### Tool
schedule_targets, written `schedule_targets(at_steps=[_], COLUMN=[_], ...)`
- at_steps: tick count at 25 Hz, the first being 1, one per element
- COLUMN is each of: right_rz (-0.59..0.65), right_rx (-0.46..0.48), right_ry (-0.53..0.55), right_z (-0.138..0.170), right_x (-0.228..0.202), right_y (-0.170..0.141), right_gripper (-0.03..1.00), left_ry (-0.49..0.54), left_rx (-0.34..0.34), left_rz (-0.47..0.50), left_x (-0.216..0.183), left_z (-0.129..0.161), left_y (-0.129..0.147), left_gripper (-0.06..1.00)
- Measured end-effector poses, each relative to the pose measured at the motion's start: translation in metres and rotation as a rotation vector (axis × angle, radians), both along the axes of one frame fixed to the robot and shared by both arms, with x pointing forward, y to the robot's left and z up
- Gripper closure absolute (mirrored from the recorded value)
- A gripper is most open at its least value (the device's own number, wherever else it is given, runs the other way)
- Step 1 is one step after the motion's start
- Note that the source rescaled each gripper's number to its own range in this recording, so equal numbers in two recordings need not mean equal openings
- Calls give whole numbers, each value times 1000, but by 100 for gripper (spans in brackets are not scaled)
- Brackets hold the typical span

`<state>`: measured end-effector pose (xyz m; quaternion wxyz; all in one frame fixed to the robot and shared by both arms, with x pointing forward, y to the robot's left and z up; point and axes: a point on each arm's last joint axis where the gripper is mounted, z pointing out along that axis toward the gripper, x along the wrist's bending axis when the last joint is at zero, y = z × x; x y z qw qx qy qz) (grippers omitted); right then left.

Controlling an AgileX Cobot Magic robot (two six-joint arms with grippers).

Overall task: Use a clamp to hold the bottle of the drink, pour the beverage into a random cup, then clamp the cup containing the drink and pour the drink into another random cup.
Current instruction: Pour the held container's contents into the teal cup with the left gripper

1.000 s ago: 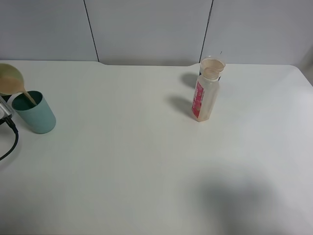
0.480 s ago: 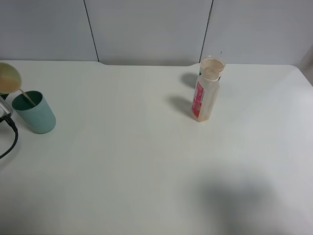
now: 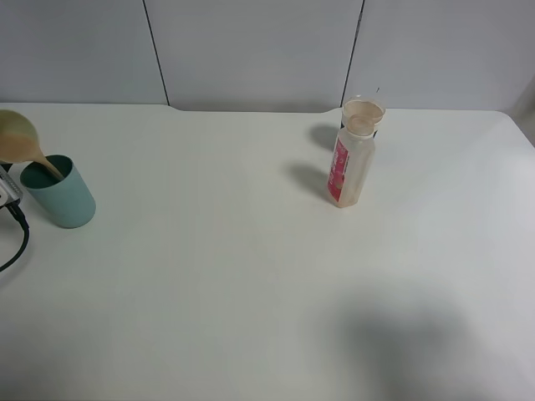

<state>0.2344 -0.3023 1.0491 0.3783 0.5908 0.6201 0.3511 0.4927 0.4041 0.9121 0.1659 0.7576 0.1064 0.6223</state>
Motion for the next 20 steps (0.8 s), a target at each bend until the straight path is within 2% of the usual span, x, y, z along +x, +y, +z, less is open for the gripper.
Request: schedule_targets(at_steps=[20], right_rz=[0], right_rx=[0], right_ry=[0], right_z=[0], right_x=[0], right_y=[0], right_gripper=[6], left_ry=[-7], left_rx=[45], left_rz=[-7], left_x=[0], left_z=[0], left_y=[0], left_gripper=[92])
